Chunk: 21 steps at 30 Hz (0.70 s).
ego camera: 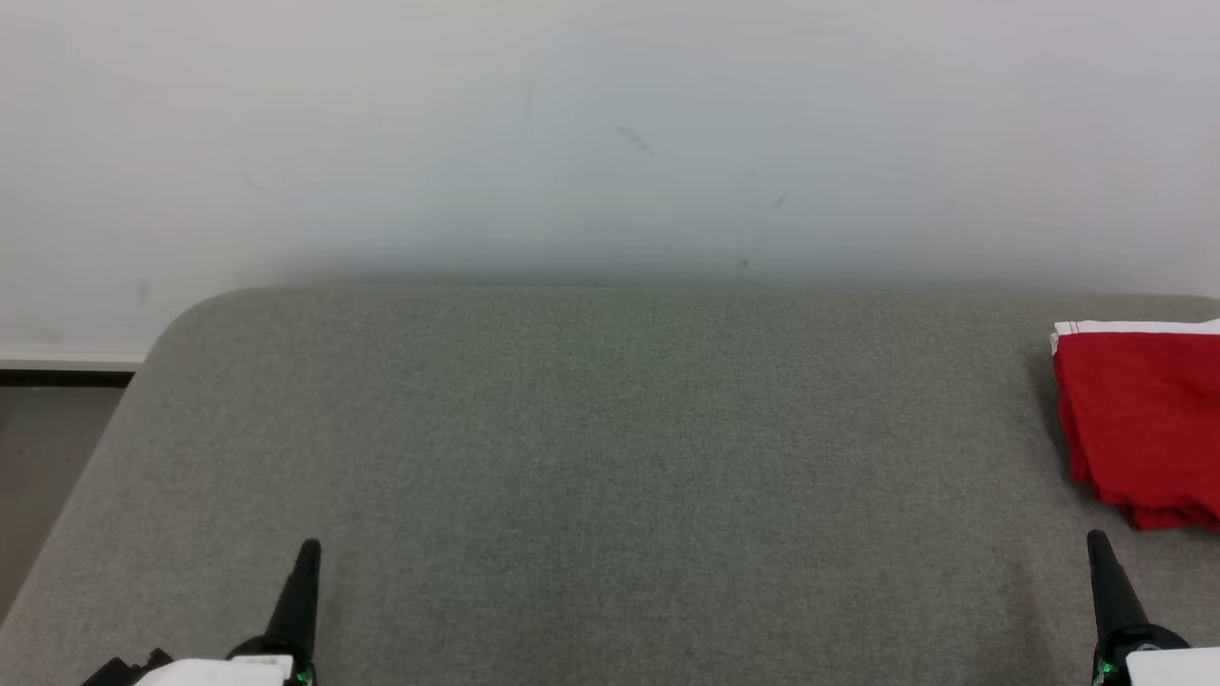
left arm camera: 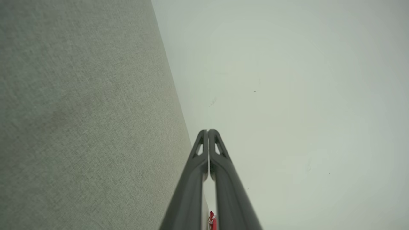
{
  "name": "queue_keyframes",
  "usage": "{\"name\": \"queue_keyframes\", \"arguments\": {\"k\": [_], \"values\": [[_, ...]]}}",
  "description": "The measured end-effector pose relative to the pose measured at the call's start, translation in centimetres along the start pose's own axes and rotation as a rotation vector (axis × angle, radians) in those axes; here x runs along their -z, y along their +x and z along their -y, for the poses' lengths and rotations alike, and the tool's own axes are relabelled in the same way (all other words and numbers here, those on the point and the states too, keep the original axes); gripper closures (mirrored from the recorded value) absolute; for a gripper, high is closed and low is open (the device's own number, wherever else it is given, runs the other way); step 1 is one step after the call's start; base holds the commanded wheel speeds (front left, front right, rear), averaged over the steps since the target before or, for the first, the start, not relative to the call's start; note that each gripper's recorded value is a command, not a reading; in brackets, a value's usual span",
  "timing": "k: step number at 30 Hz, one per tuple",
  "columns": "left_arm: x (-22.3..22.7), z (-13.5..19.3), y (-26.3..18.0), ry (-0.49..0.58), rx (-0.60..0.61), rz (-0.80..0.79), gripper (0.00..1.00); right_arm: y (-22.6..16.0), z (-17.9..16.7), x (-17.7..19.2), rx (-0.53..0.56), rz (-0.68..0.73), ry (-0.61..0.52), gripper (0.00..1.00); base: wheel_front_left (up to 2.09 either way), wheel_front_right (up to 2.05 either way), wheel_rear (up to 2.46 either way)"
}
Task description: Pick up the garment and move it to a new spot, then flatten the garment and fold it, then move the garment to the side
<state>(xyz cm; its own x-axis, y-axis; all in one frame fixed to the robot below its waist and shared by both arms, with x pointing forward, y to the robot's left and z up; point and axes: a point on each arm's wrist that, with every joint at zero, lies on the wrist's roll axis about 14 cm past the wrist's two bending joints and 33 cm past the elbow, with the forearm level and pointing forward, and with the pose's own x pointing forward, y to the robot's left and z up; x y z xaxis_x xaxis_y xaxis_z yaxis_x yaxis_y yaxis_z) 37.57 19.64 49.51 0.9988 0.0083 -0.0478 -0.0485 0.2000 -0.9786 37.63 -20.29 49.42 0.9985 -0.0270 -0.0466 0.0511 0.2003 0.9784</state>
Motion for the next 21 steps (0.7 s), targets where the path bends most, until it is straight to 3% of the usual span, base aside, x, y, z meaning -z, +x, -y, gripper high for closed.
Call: {"name": "queue_keyframes", "arguments": {"k": [21], "values": [[-0.31,0.71,0.93,-0.160,0.028,-0.006,1.00,0.86,-0.87,0.21,-0.031,-0.020,0.162,1.00,0.00,0.00,0.00]]}}
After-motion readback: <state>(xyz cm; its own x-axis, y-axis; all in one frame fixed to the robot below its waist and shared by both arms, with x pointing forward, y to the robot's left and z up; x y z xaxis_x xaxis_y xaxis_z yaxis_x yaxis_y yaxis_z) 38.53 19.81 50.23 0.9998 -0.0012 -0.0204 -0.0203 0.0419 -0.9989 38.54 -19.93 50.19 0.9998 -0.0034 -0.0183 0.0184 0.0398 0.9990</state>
